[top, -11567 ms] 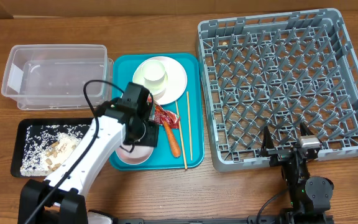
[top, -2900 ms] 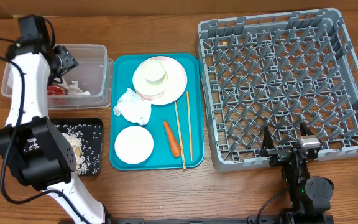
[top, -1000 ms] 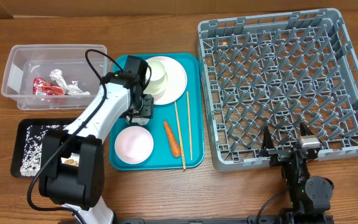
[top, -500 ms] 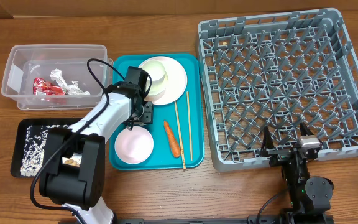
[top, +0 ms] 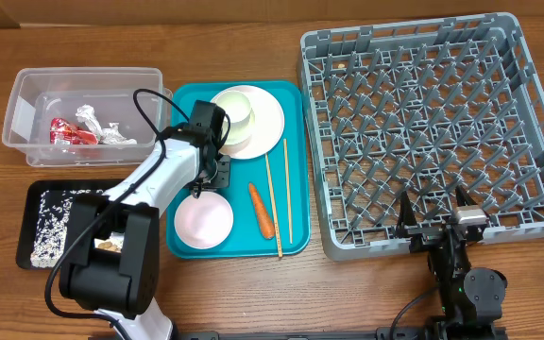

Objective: Sort waste into correct bins and load items into the dishwasher
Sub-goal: 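Reach the left gripper back to the remaining tissue on the teal tray and grasp it, then carry the second tissue into the clear plastic bin and release it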

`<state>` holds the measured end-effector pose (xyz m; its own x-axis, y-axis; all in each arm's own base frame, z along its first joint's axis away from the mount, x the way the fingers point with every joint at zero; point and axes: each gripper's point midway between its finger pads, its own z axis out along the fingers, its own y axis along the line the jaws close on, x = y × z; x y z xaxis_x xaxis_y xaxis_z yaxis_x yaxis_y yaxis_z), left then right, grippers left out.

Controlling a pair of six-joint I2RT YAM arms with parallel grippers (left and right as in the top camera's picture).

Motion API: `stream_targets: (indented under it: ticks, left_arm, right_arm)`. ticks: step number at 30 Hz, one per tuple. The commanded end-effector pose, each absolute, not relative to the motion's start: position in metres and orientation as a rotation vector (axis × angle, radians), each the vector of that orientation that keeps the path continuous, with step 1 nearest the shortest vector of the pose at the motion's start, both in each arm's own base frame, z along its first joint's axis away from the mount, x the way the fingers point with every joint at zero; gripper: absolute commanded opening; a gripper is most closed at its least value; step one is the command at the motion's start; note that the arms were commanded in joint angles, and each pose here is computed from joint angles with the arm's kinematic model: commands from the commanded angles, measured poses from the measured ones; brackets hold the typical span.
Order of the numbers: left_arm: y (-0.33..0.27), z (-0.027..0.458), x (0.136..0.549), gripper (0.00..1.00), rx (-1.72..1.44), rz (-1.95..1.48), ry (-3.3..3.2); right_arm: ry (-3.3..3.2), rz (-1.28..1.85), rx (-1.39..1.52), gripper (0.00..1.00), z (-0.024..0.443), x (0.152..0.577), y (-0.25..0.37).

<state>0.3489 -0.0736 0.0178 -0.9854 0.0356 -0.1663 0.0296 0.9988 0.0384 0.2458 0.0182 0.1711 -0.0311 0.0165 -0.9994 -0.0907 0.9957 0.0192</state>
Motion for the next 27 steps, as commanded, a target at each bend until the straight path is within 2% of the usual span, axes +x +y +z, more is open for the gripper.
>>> stream_targets:
  ticks: [1,10,14,18,27]
  left_arm:
    - [-0.08,0.067,0.383,0.04,0.044,0.034,2.857]
    - [-0.083,0.18,0.418,0.04,0.019,0.011,2.717]
    - [-0.069,0.211,0.423,0.04,-0.026,0.06,2.675]
    - [-0.046,0.226,0.428,0.04,-0.103,0.127,2.642]
    - [0.028,0.228,0.432,0.04,-0.435,0.191,2.596]
  right_arm:
    - [1.593,0.085,-0.058,1.0,0.17,0.246,0.018]
    - [1.593,0.085,-0.058,1.0,0.17,0.246,0.018]
    - [1.593,0.085,-0.058,1.0,0.17,0.246,0.018]
    - [1.593,0.085,-0.058,1.0,0.17,0.246,0.018]
    - [1.593,0.085,-0.057,1.0,0.17,0.246,0.018]
